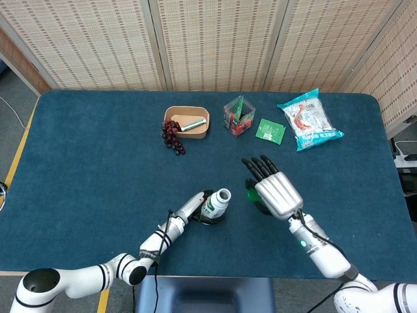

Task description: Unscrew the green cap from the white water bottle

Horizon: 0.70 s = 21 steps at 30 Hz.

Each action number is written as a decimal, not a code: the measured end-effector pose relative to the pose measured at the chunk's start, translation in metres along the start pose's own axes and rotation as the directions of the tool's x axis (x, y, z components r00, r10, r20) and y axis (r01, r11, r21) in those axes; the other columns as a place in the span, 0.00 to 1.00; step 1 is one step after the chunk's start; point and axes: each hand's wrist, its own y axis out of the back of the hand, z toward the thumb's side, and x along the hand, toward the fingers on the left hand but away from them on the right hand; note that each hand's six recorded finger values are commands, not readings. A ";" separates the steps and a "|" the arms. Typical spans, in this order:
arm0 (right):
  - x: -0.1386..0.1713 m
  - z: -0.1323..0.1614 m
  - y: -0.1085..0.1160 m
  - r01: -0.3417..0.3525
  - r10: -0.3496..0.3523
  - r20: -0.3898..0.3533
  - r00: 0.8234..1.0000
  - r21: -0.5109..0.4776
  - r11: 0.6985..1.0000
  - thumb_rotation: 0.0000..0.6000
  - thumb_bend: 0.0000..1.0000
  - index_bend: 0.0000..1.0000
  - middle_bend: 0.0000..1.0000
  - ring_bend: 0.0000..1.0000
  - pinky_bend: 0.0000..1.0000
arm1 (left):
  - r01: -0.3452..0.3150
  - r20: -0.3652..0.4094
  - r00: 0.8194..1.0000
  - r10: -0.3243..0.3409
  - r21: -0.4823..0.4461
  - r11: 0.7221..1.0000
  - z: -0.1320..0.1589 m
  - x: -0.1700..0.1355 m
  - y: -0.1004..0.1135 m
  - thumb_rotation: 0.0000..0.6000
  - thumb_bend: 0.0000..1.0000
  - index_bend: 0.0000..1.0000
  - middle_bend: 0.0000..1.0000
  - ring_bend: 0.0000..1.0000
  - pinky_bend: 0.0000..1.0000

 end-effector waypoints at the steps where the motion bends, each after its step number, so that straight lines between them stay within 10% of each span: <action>1: 0.002 -0.004 -0.005 -0.015 0.015 0.006 1.000 0.012 1.000 1.00 0.23 0.42 0.00 0.00 0.00 | -0.002 0.001 1.000 0.002 -0.003 1.000 0.000 0.000 0.000 1.00 0.96 0.72 0.83 0.36 0.00; 10: 0.009 -0.027 -0.037 -0.125 0.122 0.034 0.992 0.074 0.989 1.00 0.23 0.02 0.00 0.00 0.00 | 0.001 0.034 0.999 0.000 -0.037 0.999 0.006 -0.002 0.000 1.00 0.87 0.62 0.64 0.23 0.00; 21: 0.023 -0.049 -0.028 -0.108 0.107 0.082 0.991 0.009 0.994 1.00 0.23 0.00 0.00 0.00 0.00 | -0.064 0.111 0.993 0.050 0.121 0.991 0.015 -0.006 0.012 1.00 0.95 0.54 0.56 0.19 0.00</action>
